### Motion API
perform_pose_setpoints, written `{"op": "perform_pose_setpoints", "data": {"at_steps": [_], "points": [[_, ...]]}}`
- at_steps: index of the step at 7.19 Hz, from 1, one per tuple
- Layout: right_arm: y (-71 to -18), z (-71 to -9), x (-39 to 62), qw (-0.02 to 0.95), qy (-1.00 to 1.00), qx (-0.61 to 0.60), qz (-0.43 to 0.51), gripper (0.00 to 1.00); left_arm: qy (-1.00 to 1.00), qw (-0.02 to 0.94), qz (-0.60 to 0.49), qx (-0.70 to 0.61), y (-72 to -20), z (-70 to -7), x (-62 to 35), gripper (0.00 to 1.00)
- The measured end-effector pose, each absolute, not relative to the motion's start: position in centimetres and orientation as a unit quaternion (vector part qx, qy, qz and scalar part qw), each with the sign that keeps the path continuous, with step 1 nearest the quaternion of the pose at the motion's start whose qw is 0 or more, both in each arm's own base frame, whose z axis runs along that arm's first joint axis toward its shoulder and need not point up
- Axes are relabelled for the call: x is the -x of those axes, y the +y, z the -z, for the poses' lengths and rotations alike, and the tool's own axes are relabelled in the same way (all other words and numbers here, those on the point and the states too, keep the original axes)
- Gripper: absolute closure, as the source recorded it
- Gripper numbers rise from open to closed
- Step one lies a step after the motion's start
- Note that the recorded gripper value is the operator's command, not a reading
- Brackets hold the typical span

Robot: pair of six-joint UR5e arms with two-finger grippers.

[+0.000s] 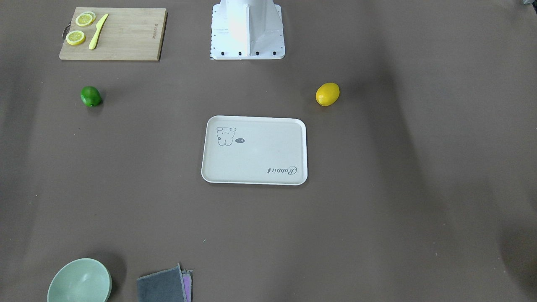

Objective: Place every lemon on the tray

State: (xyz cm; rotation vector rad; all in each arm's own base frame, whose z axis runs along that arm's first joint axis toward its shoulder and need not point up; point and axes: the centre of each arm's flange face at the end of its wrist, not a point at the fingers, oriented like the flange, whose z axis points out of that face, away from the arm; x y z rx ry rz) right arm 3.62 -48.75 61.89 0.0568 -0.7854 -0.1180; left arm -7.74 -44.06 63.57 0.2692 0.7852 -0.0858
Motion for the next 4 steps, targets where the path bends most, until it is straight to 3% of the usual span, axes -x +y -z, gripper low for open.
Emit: {"op": "perform_pose_setpoints", "data": {"at_steps": [4], "points": [[-51.5, -59.0, -2.4, 0.913, -0.397, -0.05, 0.077, 0.0, 0.394, 0.909, 0.041, -0.129, -45.2, -64.0, 7.6, 0.02]]}}
